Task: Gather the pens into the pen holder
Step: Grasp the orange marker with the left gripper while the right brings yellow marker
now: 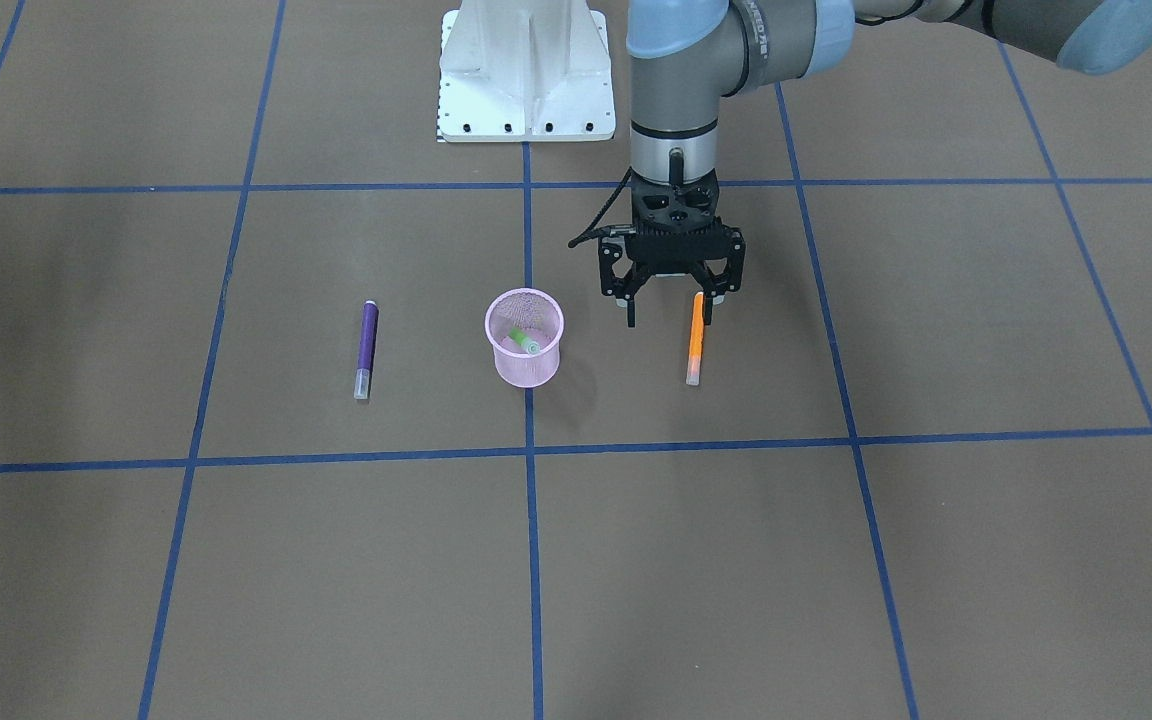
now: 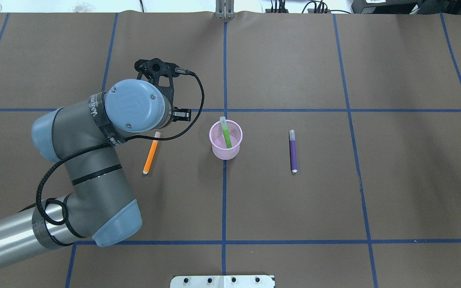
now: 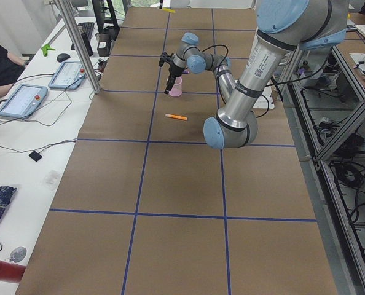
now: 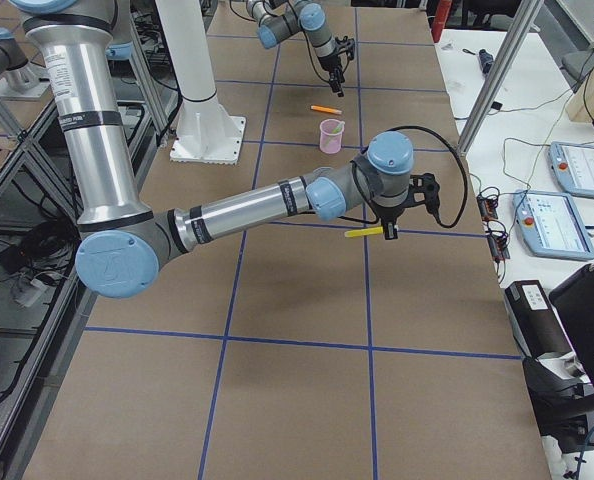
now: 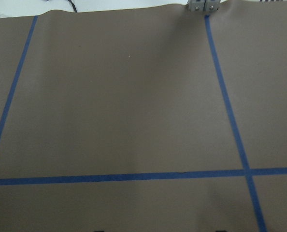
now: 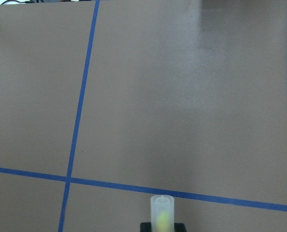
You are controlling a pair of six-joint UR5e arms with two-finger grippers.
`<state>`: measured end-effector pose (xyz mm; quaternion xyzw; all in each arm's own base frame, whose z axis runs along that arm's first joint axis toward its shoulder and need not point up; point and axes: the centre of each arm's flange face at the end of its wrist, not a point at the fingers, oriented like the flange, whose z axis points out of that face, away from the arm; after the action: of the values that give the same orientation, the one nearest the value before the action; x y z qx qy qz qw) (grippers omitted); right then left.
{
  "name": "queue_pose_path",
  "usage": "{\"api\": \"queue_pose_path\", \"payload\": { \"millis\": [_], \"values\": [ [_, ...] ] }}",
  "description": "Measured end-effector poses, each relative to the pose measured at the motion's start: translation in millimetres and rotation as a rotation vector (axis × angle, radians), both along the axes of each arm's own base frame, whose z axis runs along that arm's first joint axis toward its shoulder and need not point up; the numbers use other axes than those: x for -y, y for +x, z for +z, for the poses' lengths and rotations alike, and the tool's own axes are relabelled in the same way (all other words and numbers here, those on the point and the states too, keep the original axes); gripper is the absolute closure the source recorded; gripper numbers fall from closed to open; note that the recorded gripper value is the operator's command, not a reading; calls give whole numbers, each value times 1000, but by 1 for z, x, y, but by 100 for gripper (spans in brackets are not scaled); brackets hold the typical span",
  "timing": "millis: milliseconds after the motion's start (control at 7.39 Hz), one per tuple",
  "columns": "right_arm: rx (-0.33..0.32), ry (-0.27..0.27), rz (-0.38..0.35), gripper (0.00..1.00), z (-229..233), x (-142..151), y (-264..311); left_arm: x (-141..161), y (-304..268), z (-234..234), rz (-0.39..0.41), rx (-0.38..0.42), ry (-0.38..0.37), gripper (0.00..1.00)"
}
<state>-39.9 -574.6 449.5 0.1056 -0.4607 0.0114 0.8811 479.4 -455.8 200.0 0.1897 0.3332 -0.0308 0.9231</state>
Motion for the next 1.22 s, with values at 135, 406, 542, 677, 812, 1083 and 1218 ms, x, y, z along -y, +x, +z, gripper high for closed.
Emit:
{"api": "queue_pose_path", "payload": {
  "millis": [135, 406, 542, 677, 812, 1083, 1218],
  "values": [
    [5, -4, -6, 100, -11, 4, -16, 8, 6, 15, 70, 6, -54, 16],
    [12, -13, -9, 100, -37, 14, -47, 25, 20, 45, 176, -21, -128, 16],
    [14, -16, -5, 100, -49, 18, -59, 35, 29, 60, 205, -46, -148, 17],
    [17, -18, -6, 100, -57, 20, -70, 42, 36, 74, 229, -62, -161, 17],
    [18, -14, -14, 100, -65, 21, -81, 45, 40, 86, 252, -63, -164, 17],
    [20, -6, -24, 100, -82, 23, -103, 50, 37, 98, 287, -63, -168, 18],
    [23, -7, -24, 100, -86, 23, -108, 52, 35, 102, 299, -63, -170, 24]
  ]
}}
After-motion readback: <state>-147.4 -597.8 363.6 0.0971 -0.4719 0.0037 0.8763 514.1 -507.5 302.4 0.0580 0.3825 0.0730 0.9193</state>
